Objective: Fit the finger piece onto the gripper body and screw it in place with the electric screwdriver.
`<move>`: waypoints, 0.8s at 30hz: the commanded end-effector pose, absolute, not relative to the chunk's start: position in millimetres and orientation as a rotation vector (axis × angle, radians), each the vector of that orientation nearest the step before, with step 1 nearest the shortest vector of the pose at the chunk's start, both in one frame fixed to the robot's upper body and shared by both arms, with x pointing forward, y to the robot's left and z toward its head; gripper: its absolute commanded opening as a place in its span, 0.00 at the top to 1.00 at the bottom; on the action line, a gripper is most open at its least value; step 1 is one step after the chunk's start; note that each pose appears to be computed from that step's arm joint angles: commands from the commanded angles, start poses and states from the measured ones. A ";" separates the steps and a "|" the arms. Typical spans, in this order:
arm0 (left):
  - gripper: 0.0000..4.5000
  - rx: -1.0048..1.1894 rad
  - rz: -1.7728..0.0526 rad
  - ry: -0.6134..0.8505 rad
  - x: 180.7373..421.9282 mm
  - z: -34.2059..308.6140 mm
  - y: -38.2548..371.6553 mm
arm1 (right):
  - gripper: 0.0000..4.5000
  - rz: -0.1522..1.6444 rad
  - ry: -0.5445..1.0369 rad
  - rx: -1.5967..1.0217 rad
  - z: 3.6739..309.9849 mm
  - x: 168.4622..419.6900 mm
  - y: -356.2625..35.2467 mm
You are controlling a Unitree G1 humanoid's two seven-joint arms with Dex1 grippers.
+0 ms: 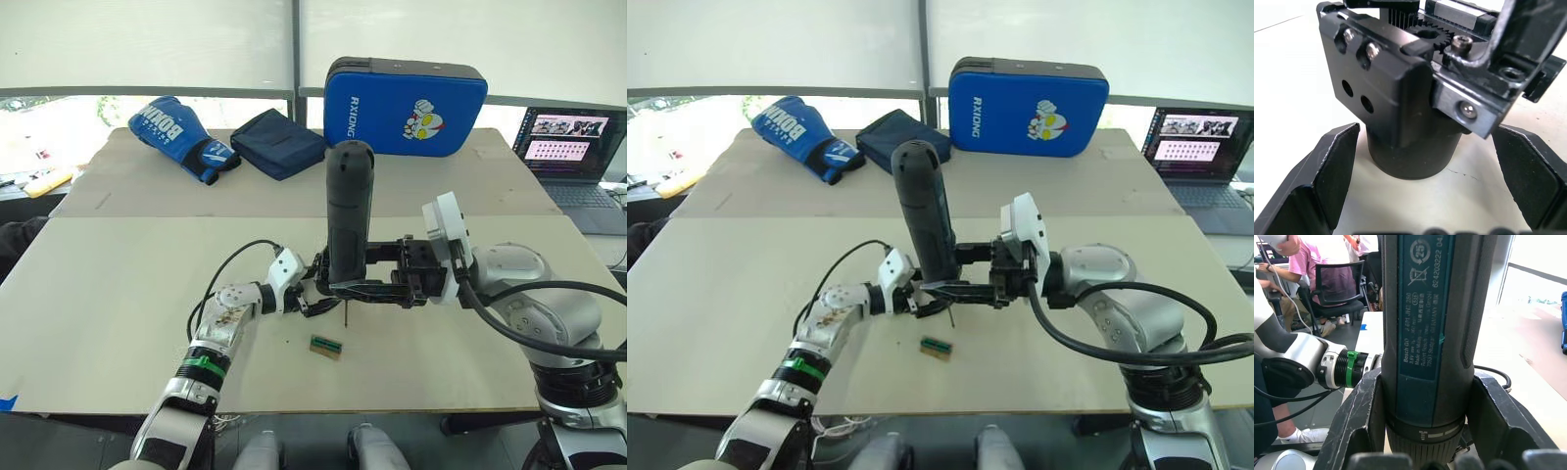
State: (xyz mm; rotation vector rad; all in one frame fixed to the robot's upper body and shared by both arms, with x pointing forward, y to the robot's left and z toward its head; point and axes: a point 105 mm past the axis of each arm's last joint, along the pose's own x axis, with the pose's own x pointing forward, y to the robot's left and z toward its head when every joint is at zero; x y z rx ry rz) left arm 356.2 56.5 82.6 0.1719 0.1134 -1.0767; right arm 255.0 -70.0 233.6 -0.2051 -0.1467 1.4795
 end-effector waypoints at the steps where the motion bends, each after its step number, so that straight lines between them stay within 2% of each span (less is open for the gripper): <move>1: 0.00 0.184 -1.074 0.115 354.1 79.9 53.2 | 0.57 1.504 -0.238 -0.245 250.1 248.2 -66.6; 2: 0.12 0.187 -1.082 0.104 353.9 81.2 52.1 | 0.57 1.507 -0.241 -0.244 250.7 248.6 -65.6; 3: 0.17 0.192 -1.089 0.096 354.1 82.6 51.4 | 0.57 1.510 -0.246 -0.242 251.7 249.2 -64.5; 6: 0.47 0.215 -1.117 0.073 354.4 88.0 46.9 | 0.57 1.520 -0.258 -0.233 254.1 251.5 -62.4; 14: 0.49 0.212 -1.131 0.075 363.4 92.9 49.6 | 0.57 1.560 -0.287 -0.218 274.7 261.1 -44.6; 24: 0.49 0.218 -1.143 0.089 362.1 86.9 57.7 | 0.57 1.467 -0.314 -0.255 291.6 286.3 -31.4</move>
